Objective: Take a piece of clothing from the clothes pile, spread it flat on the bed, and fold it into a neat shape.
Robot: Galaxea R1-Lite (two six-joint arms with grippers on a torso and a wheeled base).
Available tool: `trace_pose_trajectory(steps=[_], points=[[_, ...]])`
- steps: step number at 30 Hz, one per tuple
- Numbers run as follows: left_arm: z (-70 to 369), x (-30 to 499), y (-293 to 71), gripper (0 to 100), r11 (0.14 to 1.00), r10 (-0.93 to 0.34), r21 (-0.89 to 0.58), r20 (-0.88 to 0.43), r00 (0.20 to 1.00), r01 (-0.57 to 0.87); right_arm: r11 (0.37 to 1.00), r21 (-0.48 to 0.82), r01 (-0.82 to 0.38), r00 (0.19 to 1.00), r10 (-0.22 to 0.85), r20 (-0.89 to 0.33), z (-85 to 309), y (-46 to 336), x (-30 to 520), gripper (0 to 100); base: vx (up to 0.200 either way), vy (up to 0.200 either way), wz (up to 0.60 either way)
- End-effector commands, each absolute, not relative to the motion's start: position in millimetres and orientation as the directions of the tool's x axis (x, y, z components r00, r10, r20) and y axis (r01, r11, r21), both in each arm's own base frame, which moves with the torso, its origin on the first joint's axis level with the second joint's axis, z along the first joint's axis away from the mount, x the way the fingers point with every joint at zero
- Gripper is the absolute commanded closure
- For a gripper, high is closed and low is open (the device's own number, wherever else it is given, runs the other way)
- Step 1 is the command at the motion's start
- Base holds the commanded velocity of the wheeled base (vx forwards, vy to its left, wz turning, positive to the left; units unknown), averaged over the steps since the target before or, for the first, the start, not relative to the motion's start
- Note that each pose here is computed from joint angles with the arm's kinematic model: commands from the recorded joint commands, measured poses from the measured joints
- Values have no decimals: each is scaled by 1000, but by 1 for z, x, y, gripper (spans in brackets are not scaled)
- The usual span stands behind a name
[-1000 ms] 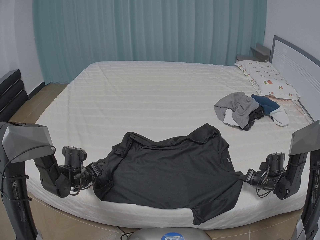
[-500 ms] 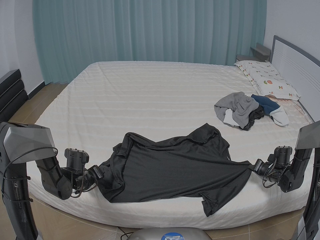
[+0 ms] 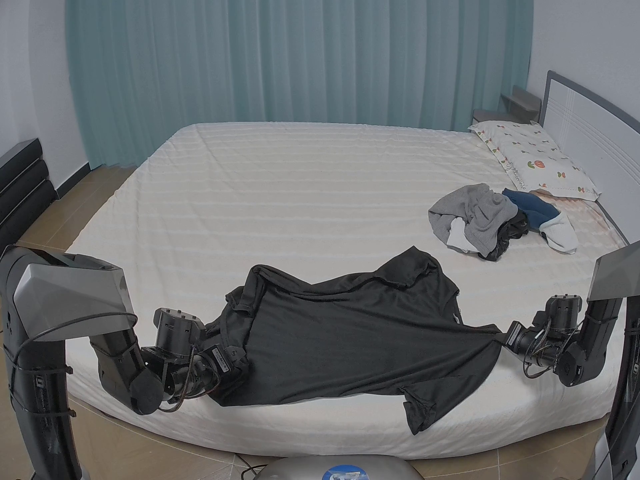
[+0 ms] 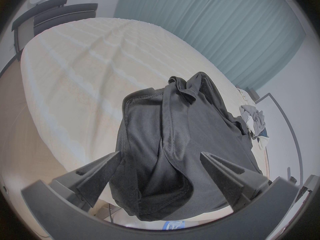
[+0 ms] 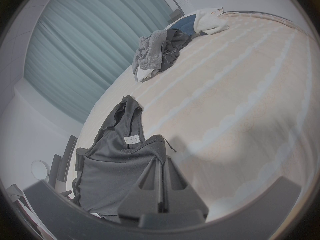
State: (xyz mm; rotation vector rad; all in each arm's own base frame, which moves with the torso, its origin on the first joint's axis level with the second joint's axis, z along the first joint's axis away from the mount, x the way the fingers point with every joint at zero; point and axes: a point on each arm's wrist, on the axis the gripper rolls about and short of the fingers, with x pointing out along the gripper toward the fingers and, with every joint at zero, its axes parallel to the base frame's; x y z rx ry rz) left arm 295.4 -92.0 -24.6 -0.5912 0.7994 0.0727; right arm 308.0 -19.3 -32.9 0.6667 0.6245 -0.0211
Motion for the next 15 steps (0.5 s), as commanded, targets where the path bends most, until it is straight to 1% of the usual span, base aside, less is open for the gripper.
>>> trace_pose_trajectory(steps=[1, 2, 3, 15], points=[[-26, 294, -95, 0, 840, -160, -468, -698, 698, -275, 795, 569, 210, 815, 180, -551, -34, -18, 307, 0, 0, 0, 0], [-27, 294, -94, 0, 840, -159, -466, -700, 696, -277, 795, 570, 209, 814, 181, -551, -34, -18, 307, 0, 0, 0, 0], [-27, 294, -94, 100, 840, -159, -466, -700, 696, -277, 795, 570, 209, 814, 181, -551, -34, -18, 307, 0, 0, 0, 0], [-35, 288, -92, 100, 855, -137, -424, -740, 659, -298, 794, 573, 206, 813, 187, -552, -34, -18, 307, 0, 0, 0, 0]])
